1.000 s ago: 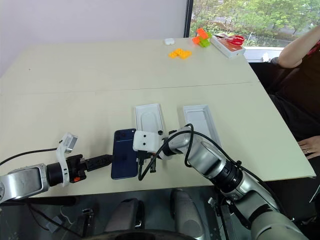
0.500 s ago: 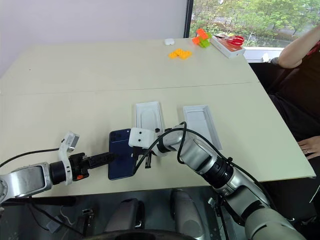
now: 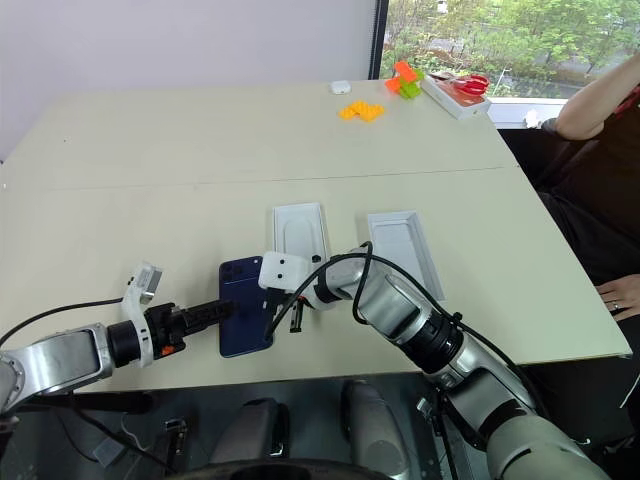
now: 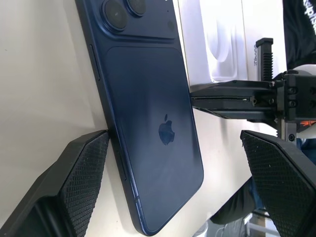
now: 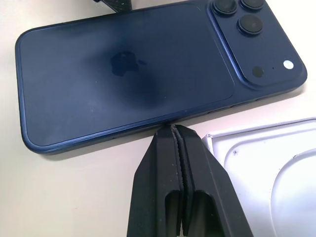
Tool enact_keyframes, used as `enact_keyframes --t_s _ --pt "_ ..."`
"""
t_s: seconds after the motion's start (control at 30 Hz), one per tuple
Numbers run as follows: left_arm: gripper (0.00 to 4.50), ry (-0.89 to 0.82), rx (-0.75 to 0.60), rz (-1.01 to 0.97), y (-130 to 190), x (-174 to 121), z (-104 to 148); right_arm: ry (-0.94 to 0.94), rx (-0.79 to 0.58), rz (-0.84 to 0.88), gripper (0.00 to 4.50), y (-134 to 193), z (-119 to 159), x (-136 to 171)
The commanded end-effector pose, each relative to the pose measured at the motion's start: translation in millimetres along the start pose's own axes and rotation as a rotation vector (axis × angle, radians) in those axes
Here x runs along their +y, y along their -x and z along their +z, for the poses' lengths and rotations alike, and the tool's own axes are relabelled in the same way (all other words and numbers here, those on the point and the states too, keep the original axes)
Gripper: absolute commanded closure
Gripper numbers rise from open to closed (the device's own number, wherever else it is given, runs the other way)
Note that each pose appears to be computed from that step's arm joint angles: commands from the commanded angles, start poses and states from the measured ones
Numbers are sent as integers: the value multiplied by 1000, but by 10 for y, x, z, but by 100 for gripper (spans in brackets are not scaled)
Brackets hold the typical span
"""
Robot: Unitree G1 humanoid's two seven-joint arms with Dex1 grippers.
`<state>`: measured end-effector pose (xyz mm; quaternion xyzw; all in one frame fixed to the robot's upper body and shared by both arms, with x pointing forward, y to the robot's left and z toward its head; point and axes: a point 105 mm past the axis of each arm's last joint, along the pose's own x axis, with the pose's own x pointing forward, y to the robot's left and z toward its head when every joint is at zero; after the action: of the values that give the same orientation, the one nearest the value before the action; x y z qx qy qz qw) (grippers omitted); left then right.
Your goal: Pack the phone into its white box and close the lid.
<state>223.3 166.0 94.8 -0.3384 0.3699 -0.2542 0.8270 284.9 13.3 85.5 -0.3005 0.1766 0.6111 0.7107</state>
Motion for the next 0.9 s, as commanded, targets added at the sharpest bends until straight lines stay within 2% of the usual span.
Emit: enact_keyframes --t_s 0.03,0.17,0.57,0.67,0.83,0.9 --pt "0 23 62 -84 -88 -152 -170 26 -42 25 444 -71 135 58" --pt "0 30 34 -122 -60 -222 -154 19 -43 22 444 -80 131 49" --pt "0 83 -23 -31 -18 1 -44 19 -41 2 444 -73 122 16" --pt "83 113 -50 -35 7 26 -1 19 -41 -1 450 -74 124 9" --pt "325 114 -59 -46 19 1 7 18 -42 -2 450 -76 127 6" --pt "325 126 -65 -41 26 16 2 16 -44 -3 450 -79 130 8"
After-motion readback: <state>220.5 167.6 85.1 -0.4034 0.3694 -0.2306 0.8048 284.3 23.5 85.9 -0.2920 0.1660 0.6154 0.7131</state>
